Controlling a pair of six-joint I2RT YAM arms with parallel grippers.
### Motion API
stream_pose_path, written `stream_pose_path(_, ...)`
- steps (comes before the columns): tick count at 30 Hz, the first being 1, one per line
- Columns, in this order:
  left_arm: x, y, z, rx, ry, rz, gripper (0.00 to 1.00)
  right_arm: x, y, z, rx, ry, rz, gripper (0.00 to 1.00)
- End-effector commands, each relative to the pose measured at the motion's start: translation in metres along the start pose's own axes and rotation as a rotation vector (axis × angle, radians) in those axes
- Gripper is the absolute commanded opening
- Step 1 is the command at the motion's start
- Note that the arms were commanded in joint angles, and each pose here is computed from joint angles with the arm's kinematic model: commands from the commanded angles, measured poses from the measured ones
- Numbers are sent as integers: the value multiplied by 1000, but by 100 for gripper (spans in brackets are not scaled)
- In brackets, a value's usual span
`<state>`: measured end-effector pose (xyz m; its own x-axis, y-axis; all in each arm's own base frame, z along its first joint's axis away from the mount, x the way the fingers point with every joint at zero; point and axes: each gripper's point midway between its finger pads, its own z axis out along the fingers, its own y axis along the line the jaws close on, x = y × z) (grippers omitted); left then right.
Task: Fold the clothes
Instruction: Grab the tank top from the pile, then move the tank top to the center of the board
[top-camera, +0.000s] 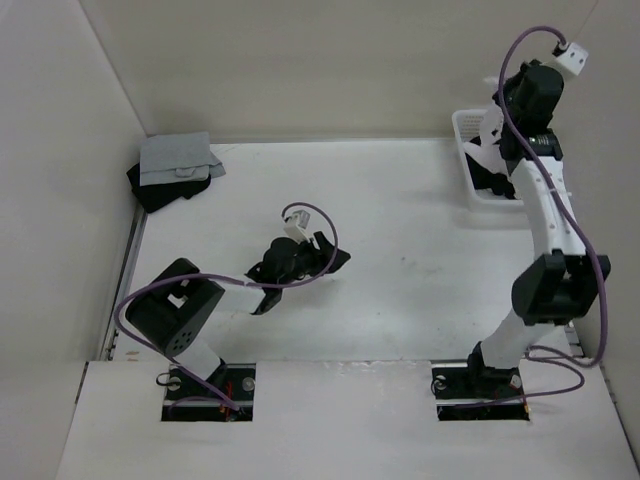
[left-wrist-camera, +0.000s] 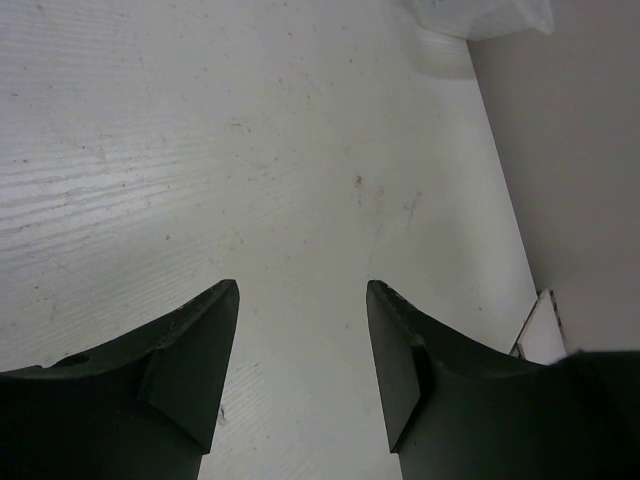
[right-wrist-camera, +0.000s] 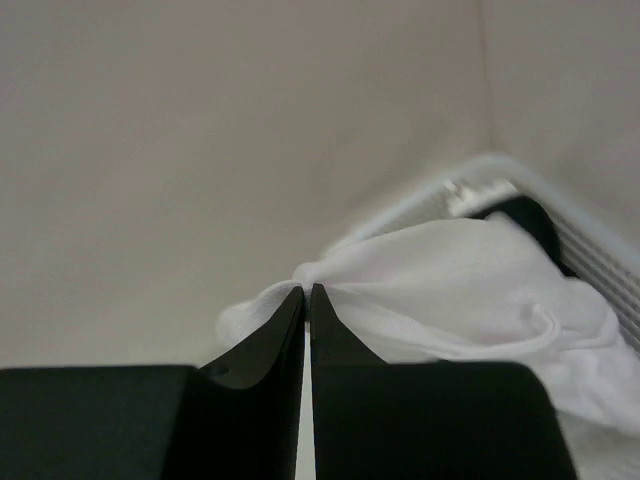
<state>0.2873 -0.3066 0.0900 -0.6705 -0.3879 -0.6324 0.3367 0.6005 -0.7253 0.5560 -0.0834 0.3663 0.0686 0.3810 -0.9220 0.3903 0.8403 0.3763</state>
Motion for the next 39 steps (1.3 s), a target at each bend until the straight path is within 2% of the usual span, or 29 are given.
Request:
stream_pose_path(1, -39, -28, -14, 93, -113, -25, 52, -81, 83, -75, -240, -175, 40, 6)
stream_pose_path(4, -70, -34, -34, 102, -196, -59, 52, -129, 140, -163, -421, -263, 37, 6)
stream_pose_path(5, -86, -37, -47, 101, -241, -67, 52, -148, 158, -205, -503, -297, 49, 6)
stream_pose_path(6, -92, -38, -51, 99, -257, -69, 52, -152, 161, -213, -518, -303, 50, 6)
stream_pose_path(11, -134, -35, -92, 41, -409, -83, 52, -192, 188, -343, -782, -340, 112, 7)
stream_pose_path(14, -163, -26, -126, -21, -542, -100, 53, -202, 185, -400, -917, -325, 173, 8)
stream_pose_path(17, -177, -30, -150, -36, -624, -109, 54, -212, 182, -435, -1021, -314, 225, 8)
stream_pose_path(19, -181, -33, -159, -39, -647, -106, 54, -208, 183, -442, -1053, -295, 238, 8)
stream_pose_path(22, -179, -29, -166, -63, -673, -108, 54, -158, 193, -426, -1081, -203, 241, 8)
stream_pose_path(23, -175, -22, -165, -87, -676, -107, 54, -116, 202, -414, -1127, -134, 234, 8)
stream_pose_path(25, -165, -10, -159, -128, -652, -95, 54, -56, 212, -375, -1128, -20, 245, 11)
stream_pose_path(26, -157, -1, -153, -155, -625, -93, 54, -7, 221, -346, -1149, 85, 233, 11)
stream_pose_path(28, -147, 10, -146, -185, -596, -91, 54, 49, 231, -304, -1154, 177, 231, 10)
stream_pose_path(29, -145, 12, -144, -190, -590, -91, 54, 60, 233, -294, -1148, 198, 235, 10)
stream_pose_path(30, -138, 17, -139, -204, -566, -89, 54, 102, 241, -247, -1087, 301, 271, 8)
stream_pose_path(33, -116, 24, -123, -228, -482, -64, 54, 163, 258, -167, -908, 469, 293, 4)
stream_pose_path(35, -104, 24, -116, -241, -432, -25, 54, 180, 268, -130, -783, 483, 282, 4)
stream_pose_path(39, -83, 28, -105, -277, -348, 14, 54, 210, 286, -94, -645, 509, 275, 11)
